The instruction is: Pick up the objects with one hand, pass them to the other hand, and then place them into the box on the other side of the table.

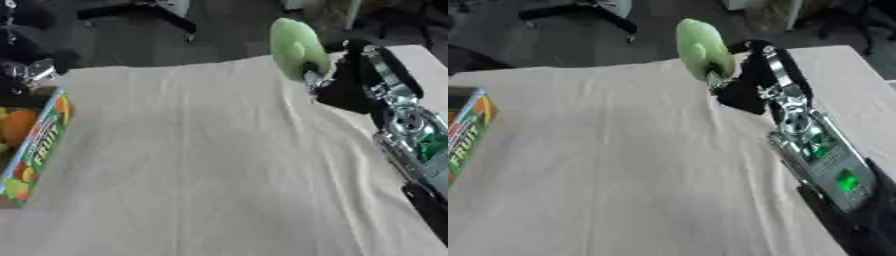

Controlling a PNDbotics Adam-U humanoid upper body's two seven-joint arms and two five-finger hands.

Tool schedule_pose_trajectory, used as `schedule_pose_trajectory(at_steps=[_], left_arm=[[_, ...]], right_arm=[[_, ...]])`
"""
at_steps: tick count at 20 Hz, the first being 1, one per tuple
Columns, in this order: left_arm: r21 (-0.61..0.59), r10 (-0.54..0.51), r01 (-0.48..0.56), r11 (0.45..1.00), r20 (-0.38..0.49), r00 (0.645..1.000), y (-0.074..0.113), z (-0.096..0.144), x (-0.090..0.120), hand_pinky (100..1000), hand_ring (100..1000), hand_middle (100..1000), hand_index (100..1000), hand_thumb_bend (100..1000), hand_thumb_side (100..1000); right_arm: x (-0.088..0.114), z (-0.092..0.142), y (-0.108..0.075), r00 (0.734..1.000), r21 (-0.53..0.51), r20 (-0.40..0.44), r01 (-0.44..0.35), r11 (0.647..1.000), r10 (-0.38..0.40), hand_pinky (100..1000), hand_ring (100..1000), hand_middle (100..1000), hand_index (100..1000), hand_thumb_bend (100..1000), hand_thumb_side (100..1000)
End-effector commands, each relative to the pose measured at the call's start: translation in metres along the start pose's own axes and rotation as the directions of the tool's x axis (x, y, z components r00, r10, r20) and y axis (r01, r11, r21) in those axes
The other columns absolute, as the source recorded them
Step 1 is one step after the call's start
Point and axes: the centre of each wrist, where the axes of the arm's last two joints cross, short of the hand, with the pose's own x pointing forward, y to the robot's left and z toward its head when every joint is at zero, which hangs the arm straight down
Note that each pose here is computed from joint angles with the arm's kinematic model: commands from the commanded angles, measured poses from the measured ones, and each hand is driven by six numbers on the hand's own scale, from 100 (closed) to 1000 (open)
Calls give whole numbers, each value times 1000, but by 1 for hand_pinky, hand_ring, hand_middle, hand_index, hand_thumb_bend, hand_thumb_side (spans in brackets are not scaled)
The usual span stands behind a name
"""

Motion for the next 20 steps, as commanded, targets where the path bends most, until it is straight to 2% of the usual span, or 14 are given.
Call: schedule_pose_trajectory(at_steps=[1,6,10,16,20], left_arm=[[-69,-45,50,996,68,997,8,-5,11,683,809,712,756,648,377],[-188,-45,75,979,158,986,6,-13,24,686,807,708,757,640,378],[-248,-57,115,962,230,971,1,-17,39,693,808,714,766,662,343],[-288,-77,164,943,291,954,-5,-22,52,695,804,717,772,692,236],[-282,-112,215,935,339,934,-7,-22,60,707,806,722,778,785,146]], right_arm=[[11,1,-2,998,18,54,13,1000,-14,472,295,100,300,100,100],[15,1,2,996,70,88,13,997,-19,472,295,100,300,100,100],[18,0,5,995,107,100,8,994,-19,471,294,100,299,100,100],[23,1,11,994,161,106,10,987,-27,470,292,100,298,100,100],[28,0,14,993,191,111,7,982,-29,470,291,100,298,100,100]])
